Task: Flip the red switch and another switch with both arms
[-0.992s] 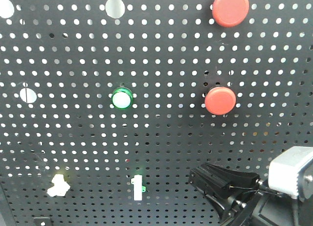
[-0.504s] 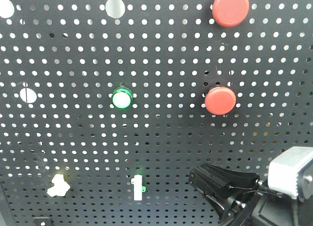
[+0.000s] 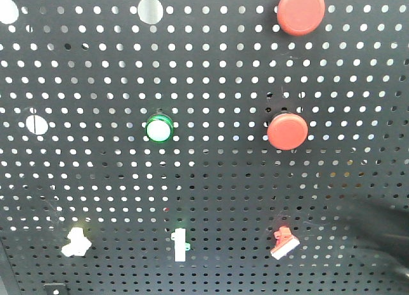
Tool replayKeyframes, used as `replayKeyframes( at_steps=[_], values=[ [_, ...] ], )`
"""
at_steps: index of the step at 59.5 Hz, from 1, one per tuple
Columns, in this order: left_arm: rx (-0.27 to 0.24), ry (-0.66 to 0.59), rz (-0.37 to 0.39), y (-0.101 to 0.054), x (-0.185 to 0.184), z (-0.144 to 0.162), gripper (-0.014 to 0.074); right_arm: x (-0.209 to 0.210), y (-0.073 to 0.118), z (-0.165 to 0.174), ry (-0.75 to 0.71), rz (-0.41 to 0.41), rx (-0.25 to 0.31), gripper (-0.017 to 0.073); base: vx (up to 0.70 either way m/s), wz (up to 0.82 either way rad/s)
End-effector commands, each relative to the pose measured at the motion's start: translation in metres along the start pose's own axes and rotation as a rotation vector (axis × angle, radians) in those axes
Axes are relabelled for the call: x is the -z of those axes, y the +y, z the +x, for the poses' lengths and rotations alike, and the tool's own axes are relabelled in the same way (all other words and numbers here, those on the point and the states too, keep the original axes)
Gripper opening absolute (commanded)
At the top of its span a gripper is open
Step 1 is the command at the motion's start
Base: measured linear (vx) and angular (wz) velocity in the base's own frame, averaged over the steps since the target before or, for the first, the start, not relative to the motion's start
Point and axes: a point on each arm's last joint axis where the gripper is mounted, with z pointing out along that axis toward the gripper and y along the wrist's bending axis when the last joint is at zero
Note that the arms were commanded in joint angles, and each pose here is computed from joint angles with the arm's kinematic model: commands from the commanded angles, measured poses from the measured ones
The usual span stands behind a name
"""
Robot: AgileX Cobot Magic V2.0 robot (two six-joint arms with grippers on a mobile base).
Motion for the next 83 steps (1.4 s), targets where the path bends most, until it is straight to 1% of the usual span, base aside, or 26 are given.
replayKeyframes(
  at_steps=[1,8,12,19,25,28,30,32,34,37,42,50,83],
  values=[
    [0.019,-0.071,0.003,0.000,0.000,-0.002,0.0002,0.022,-0.012,0.001,-0.091,0.131,0.025,-0.0006,0.00,0.00],
    [0.019,-0.071,0.003,0.000,0.000,-0.002,0.0002,0.051,-0.018,0.026,-0.094,0.274,0.056,-0.0006,0.00,0.00],
    [0.019,-0.071,0.003,0.000,0.000,-0.002,0.0002,0.064,-0.018,0.042,-0.081,0.338,0.063,-0.0006,0.00,0.00],
    [0.019,-0.071,0.003,0.000,0.000,-0.002,0.0002,0.080,-0.016,0.073,-0.043,0.399,0.050,-0.0006,0.00,0.00],
    [0.019,-0.071,0.003,0.000,0.000,-0.002,0.0002,0.087,-0.013,0.093,-0.027,0.404,0.048,-0.0006,0.00,0.00],
    [0.019,-0.071,0.003,0.000,0.000,-0.002,0.0002,0.089,-0.012,0.103,-0.025,0.403,0.040,-0.0006,0.00,0.00],
    [0.019,-0.071,0.003,0.000,0.000,-0.002,0.0002,0.089,-0.012,0.110,-0.016,0.402,0.024,-0.0006,0.00,0.00],
    [0.019,-0.071,0.003,0.000,0.000,-0.002,0.0002,0.089,-0.012,0.115,0.001,0.401,0.014,-0.0006,0.00,0.00],
    [0.019,-0.071,0.003,0.000,0.000,-0.002,0.0002,0.089,-0.012,0.118,0.050,0.405,0.001,-0.0006,0.00,0.00],
    [0.019,-0.071,0.003,0.000,0.000,-0.002,0.0002,0.089,-0.012,0.122,0.084,0.406,0.000,-0.0006,0.00,0.00],
    [0.019,-0.069,0.003,0.000,0.000,-0.002,0.0002,0.089,-0.012,0.124,0.114,0.409,0.015,-0.0006,0.00,0.00],
    [0.019,-0.055,0.003,0.000,0.000,0.000,0.0002,0.090,-0.012,0.127,0.145,0.411,0.006,-0.0006,0.00,0.00],
    [0.019,-0.054,0.003,0.000,0.000,0.000,0.0002,0.090,-0.012,0.129,0.161,0.412,0.000,-0.0006,0.00,0.00]
  ],
)
